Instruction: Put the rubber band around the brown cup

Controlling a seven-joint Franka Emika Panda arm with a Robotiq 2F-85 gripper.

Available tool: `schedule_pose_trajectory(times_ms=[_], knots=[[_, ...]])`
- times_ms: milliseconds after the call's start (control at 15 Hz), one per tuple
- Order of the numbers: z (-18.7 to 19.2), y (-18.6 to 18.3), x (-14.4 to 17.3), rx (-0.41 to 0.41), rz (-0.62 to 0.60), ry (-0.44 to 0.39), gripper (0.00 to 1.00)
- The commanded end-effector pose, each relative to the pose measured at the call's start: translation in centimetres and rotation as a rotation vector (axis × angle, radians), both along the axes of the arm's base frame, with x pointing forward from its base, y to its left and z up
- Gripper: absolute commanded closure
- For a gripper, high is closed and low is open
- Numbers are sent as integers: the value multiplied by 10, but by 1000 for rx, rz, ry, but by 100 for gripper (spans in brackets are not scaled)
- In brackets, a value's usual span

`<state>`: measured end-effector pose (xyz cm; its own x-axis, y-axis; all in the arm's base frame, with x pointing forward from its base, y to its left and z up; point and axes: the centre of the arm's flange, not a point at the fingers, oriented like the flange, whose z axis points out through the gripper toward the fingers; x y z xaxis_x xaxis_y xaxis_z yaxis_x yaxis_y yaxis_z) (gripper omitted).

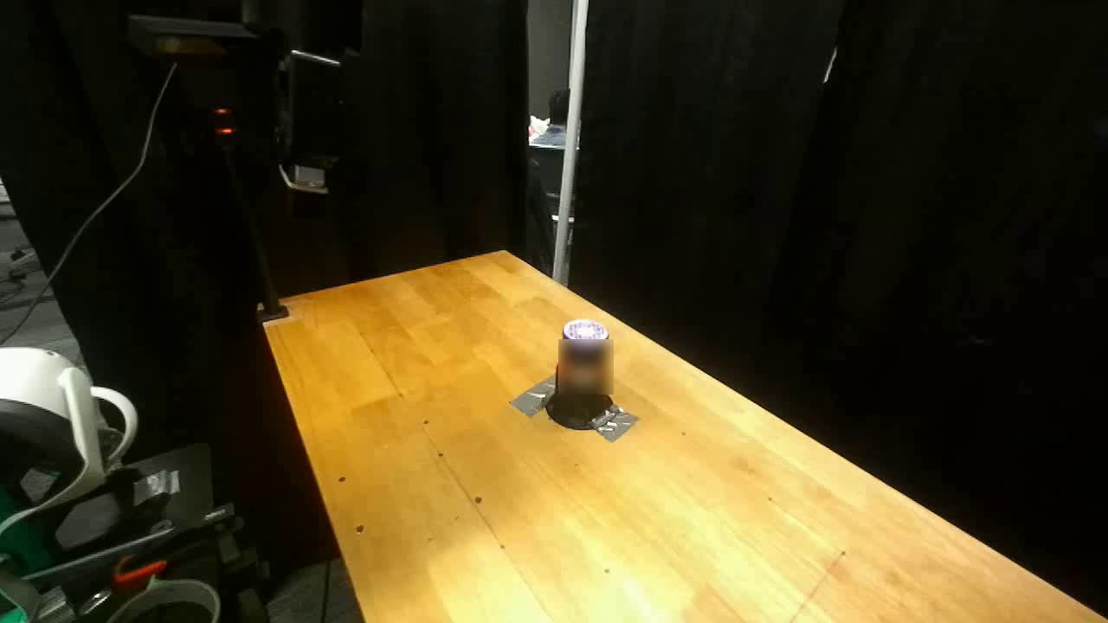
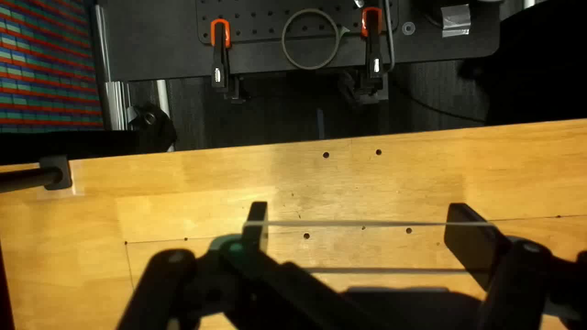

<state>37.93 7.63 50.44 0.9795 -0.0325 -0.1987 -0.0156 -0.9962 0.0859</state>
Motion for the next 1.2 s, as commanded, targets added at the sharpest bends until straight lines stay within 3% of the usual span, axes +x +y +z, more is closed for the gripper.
schedule_pose_trajectory(times_ms=[0, 400, 667, 1133], knots=[[1, 0, 0, 1, 0, -4, 0], [1, -2, 7, 7, 15, -19, 0], [-12, -18, 70, 83, 53, -68, 0], [-68, -28, 205, 211, 138, 45, 0]])
